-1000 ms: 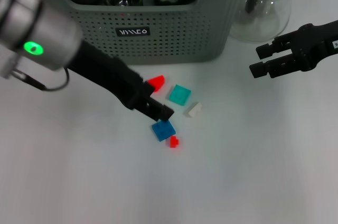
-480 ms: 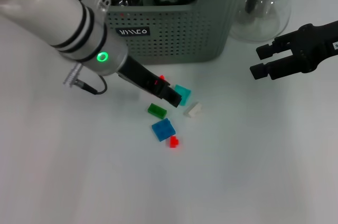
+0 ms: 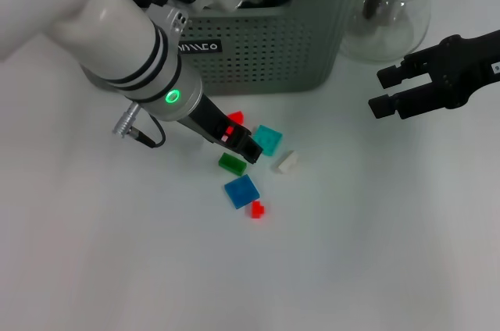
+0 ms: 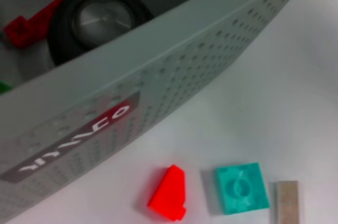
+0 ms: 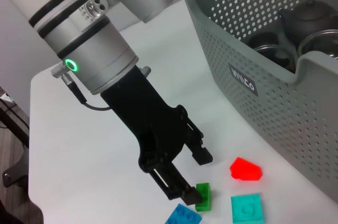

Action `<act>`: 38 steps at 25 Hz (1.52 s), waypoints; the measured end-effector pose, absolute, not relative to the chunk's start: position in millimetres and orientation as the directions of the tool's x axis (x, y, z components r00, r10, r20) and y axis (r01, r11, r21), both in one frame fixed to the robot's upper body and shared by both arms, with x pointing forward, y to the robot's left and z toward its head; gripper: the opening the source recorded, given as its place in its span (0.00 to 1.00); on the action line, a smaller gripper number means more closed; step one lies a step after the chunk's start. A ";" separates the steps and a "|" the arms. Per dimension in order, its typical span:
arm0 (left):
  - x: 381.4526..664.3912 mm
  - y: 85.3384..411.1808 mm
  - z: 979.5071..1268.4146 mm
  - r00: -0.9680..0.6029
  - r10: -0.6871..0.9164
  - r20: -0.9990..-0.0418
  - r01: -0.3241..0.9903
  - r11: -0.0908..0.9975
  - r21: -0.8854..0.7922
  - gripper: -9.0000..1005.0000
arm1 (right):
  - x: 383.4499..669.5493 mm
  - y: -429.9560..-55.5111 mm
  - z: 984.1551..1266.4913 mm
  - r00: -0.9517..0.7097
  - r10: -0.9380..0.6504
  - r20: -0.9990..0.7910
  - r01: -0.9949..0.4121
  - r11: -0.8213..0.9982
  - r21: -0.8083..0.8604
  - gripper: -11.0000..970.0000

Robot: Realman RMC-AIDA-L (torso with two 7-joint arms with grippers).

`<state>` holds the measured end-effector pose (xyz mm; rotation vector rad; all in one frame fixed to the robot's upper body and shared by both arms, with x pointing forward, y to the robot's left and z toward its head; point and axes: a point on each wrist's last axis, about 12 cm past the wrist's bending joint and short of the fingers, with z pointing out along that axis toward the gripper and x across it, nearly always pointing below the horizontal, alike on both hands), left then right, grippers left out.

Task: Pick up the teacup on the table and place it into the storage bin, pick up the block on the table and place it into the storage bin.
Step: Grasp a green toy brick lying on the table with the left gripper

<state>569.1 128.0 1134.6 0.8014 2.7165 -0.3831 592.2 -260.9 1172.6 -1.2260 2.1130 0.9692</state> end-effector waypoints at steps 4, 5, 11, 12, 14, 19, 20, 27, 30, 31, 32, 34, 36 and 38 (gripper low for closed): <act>569.7 124.8 1131.0 -0.803 0.494 -0.334 0.563 0.813 -0.150 0.73 | 592.4 -259.8 1172.9 -0.457 -0.523 -0.720 -0.887 0.333 0.321 0.71; 570.0 124.4 1130.3 -0.803 0.494 -0.334 0.563 0.813 -0.149 0.73 | 592.5 -259.7 1173.0 -0.455 -0.524 -0.720 -0.888 0.331 0.320 0.71; 571.6 123.6 1127.2 -0.805 0.487 -0.338 0.557 0.817 -0.150 0.73 | 592.5 -259.5 1173.1 -0.452 -0.525 -0.721 -0.889 0.329 0.318 0.71; 571.9 123.5 1125.7 -0.807 0.486 -0.336 0.556 0.817 -0.152 0.74 | 592.3 -259.5 1172.9 -0.452 -0.525 -0.721 -0.889 0.329 0.318 0.71; 572.2 123.1 1122.3 -0.809 0.487 -0.329 0.554 0.818 -0.151 0.74 | 592.0 -259.5 1172.4 -0.452 -0.524 -0.722 -0.889 0.328 0.319 0.71; 573.2 122.5 1119.8 -0.809 0.485 -0.333 0.553 0.820 -0.150 0.74 | 591.9 -259.5 1172.4 -0.441 -0.525 -0.728 -0.895 0.322 0.310 0.71; 573.3 122.7 1119.1 -0.810 0.484 -0.332 0.552 0.820 -0.150 0.74 | 591.9 -259.3 1172.4 -0.439 -0.526 -0.729 -0.896 0.320 0.309 0.71; 572.4 122.0 1115.1 -0.810 0.483 -0.333 0.551 0.821 -0.150 0.74 | 592.4 -258.5 1172.9 -0.436 -0.527 -0.730 -0.897 0.318 0.307 0.71; 572.1 122.4 1114.4 -0.811 0.482 -0.333 0.550 0.822 -0.150 0.74 | 592.6 -258.7 1173.2 -0.435 -0.527 -0.730 -0.897 0.318 0.305 0.71; 571.8 122.6 1114.0 -0.811 0.482 -0.331 0.549 0.822 -0.150 0.74 | 592.7 -258.6 1173.3 -0.435 -0.527 -0.730 -0.898 0.318 0.305 0.71; 571.6 122.8 1113.4 -0.812 0.482 -0.330 0.549 0.822 -0.151 0.74 | 592.8 -258.5 1173.4 -0.434 -0.527 -0.730 -0.898 0.318 0.304 0.71; 571.3 123.0 1112.1 -0.813 0.482 -0.326 0.548 0.823 -0.150 0.73 | 593.2 -258.3 1174.0 -0.433 -0.528 -0.731 -0.899 0.317 0.303 0.71; 571.1 122.6 1110.6 -0.812 0.484 -0.326 0.550 0.822 -0.148 0.73 | 593.5 -258.6 1174.7 -0.432 -0.527 -0.732 -0.899 0.317 0.302 0.71; 570.6 122.0 1108.8 -0.812 0.486 -0.324 0.551 0.821 -0.148 0.73 | 593.6 -259.6 1175.1 -0.432 -0.526 -0.732 -0.899 0.319 0.301 0.71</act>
